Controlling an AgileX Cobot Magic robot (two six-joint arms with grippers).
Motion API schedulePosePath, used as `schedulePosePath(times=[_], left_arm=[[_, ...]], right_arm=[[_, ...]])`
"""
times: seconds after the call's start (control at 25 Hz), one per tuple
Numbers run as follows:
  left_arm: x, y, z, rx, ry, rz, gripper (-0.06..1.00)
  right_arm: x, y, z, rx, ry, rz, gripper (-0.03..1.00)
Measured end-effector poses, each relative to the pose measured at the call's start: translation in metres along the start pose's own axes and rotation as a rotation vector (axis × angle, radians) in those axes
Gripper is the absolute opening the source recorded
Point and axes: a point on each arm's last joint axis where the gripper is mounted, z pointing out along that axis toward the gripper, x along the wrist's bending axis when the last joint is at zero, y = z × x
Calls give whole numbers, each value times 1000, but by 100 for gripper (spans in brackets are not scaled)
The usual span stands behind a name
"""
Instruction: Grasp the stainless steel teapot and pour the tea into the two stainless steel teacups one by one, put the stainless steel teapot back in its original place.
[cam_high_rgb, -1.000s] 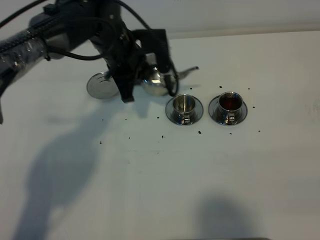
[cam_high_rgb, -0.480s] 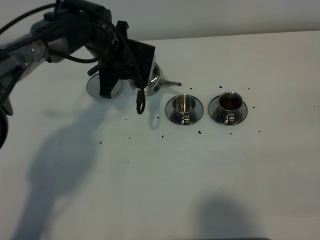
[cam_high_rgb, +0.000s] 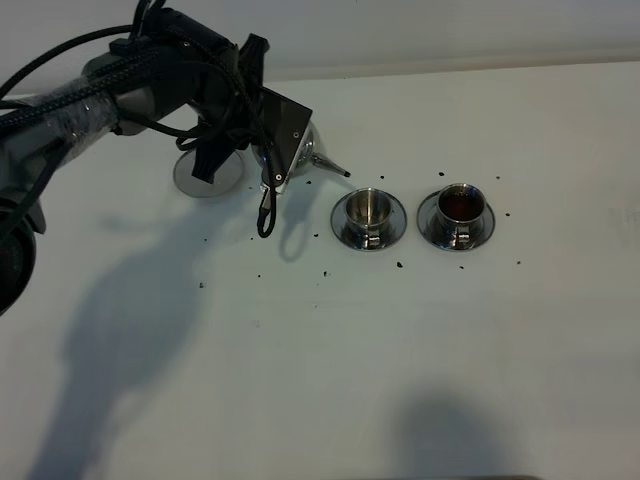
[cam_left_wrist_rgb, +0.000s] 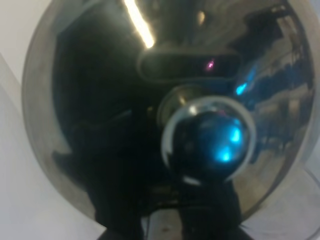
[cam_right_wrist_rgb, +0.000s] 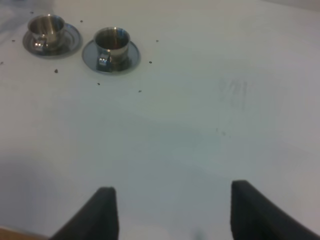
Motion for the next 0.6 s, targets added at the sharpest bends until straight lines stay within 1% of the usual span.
schedulePosePath(times=[0.12, 0.28, 0.36, 0.6], left_arm=[[3, 8, -2, 9, 21, 68, 22], [8, 17, -4, 16, 68, 120, 22], [9, 18, -5, 23, 83, 140, 22], [12, 20, -6, 47, 114, 258, 22]], right_arm=[[0, 0, 0, 0, 0, 0, 48], [0, 0, 0, 0, 0, 1, 48], [0, 0, 0, 0, 0, 1, 48], [0, 0, 0, 0, 0, 1, 48]])
